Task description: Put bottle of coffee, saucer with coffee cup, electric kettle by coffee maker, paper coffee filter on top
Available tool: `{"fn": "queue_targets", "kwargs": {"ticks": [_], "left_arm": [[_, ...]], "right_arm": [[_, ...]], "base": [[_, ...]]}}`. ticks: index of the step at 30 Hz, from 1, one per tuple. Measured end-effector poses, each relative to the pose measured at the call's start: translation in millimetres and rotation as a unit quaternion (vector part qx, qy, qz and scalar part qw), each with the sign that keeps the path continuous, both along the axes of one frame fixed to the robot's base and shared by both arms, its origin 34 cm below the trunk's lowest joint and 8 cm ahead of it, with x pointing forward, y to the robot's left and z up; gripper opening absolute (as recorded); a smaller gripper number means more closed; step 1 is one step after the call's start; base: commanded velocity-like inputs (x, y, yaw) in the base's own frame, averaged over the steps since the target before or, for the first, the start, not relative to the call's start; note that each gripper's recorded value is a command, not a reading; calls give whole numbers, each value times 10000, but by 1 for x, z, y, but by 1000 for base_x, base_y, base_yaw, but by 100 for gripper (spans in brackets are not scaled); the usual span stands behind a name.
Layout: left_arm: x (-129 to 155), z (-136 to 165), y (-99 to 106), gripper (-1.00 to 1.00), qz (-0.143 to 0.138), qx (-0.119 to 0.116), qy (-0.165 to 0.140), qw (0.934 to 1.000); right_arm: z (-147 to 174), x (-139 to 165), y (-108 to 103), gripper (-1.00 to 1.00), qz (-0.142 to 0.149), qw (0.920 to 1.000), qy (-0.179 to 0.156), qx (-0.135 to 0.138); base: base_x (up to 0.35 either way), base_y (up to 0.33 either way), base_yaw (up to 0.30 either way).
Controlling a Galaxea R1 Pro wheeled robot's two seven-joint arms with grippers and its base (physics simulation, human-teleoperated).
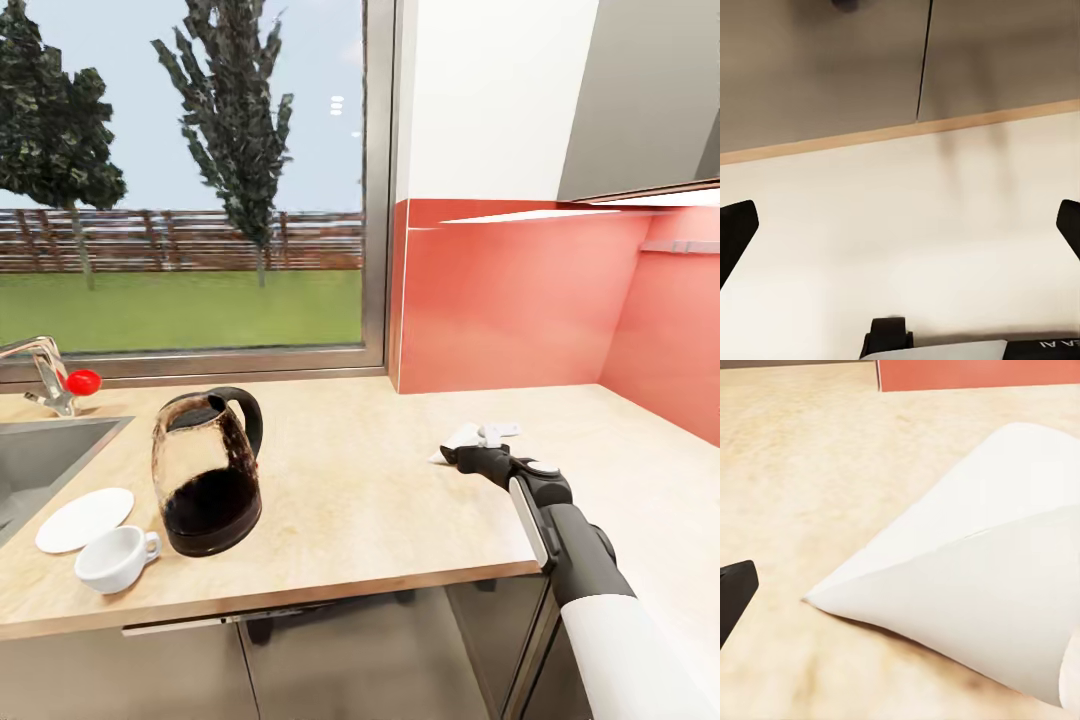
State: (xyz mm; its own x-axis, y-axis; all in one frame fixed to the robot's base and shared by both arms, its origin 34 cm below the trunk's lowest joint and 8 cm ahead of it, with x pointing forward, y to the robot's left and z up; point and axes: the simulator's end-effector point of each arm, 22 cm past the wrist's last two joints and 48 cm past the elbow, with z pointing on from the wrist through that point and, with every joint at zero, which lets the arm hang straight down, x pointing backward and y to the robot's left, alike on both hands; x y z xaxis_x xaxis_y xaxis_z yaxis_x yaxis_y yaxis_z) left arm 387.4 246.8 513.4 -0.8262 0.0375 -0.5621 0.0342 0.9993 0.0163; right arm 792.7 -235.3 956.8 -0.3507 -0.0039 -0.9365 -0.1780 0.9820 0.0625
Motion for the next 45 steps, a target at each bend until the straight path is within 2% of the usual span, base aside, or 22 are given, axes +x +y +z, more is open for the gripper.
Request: {"fn": "queue_targets", "kwargs": {"ticks": [10,15,22,25,31,35,39,45], "left_arm": [[0,0,0,100,0,0,0,10000],[0,0,0,100,0,0,0,10000],[0,0,0,100,0,0,0,10000],[0,0,0,100,0,0,0,10000],[0,0,0,100,0,0,0,10000],[0,0,0,100,0,0,0,10000],[0,0,0,100,0,0,0,10000],[0,0,0,100,0,0,0,10000]], "right_arm": [[0,0,4,100,53,10000,5,16],[0,-3,15,100,282,9996,6,100],[1,-4,20,100,390,9992,7,134],[2,-7,29,100,594,9980,8,207],[2,-8,35,100,716,9971,8,252],[3,-12,46,100,949,9950,23,312],[0,-16,62,100,1169,9928,53,252],[-2,-19,72,100,1305,9912,70,187]], "base": [[-11,0,0],[0,0,0],[0,0,0],[0,0,0],[0,0,0],[0,0,0],[0,0,0],[0,0,0]]}}
